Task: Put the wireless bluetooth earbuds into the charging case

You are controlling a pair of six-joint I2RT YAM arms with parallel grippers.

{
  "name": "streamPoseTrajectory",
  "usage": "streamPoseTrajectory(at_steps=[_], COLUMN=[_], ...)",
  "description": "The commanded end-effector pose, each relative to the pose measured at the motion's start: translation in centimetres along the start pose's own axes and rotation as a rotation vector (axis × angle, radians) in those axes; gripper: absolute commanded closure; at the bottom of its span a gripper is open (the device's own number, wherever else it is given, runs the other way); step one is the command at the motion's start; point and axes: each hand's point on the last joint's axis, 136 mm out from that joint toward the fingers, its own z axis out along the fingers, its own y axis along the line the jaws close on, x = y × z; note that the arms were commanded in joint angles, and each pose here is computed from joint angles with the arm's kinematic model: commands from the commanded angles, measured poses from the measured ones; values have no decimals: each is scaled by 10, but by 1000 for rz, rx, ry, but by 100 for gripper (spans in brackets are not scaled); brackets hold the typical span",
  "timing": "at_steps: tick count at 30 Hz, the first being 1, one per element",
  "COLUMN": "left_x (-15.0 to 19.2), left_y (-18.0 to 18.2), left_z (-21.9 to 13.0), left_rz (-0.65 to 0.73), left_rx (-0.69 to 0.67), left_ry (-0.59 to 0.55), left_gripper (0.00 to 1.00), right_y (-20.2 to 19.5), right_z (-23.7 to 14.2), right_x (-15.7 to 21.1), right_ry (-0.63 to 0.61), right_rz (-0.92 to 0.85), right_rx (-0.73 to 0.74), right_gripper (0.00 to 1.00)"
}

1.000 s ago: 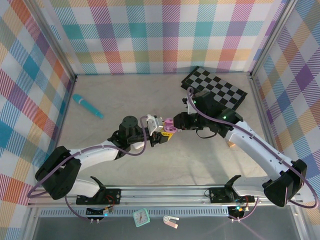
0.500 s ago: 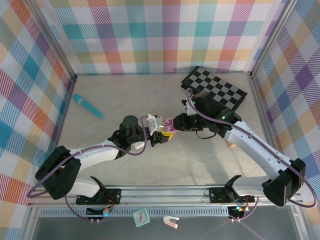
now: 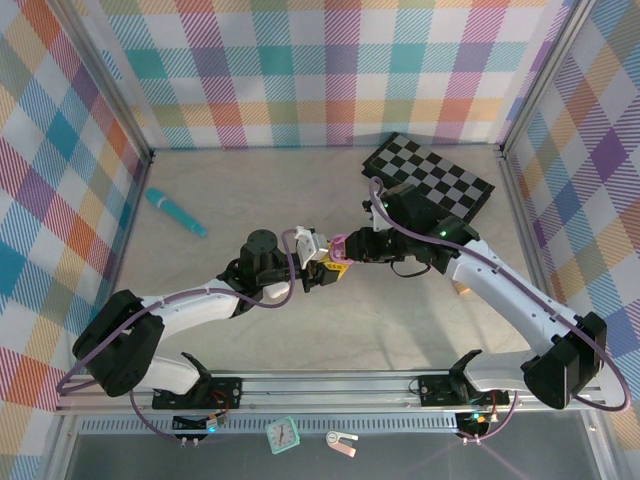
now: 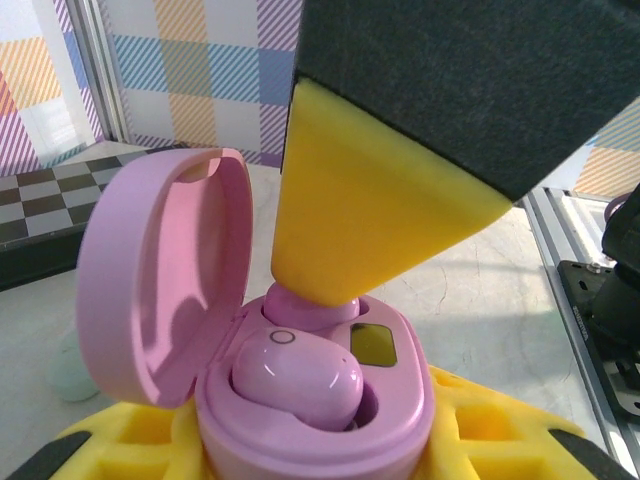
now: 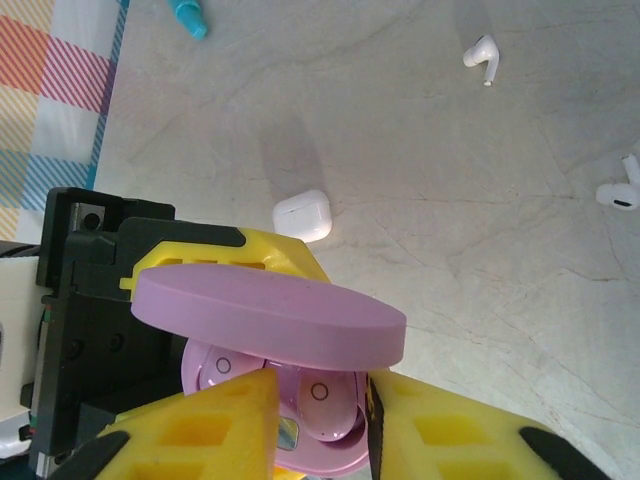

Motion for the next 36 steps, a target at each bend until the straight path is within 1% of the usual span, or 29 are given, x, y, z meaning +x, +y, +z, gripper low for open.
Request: streamPoseTrajectory(at_steps=[1, 7, 10, 13, 17, 21, 25, 31, 36], left_x=[-29, -24, -21, -16, -12, -15, -19, -26, -32], left_y=[-2, 1, 1, -1, -2, -4, -6, 0, 7], left_z=[4, 3, 0, -2, -4, -5, -5, -7, -5], left_rz=[43, 40, 58, 79, 95, 98, 112, 83, 50], left_rx=[11, -8, -21, -16, -19, -11, -6, -42, -72], left_ry=[-80, -83, -75, -51, -36, -43, -53, -67, -92], left_gripper=[65, 65, 65, 65, 65, 65, 65, 65, 65], right_y=[-4, 2, 6, 10, 13, 1, -5, -10, -6], right_z=[-2, -16, -28, -35, -39, -32, -22, -16, -28], right_x=[0, -2, -8, -18, -38, -51, -53, -38, -26], right_ry=[-3, -47, -101, -147, -193, -181, -153, -114, -153], right_rz=[2, -53, -79, -56, 2, 77, 99, 111, 136], right_rx=[12, -5, -20, -44, -65, -17, 8, 0, -64], right_gripper=[67, 57, 48, 39, 33, 32, 32, 32, 33])
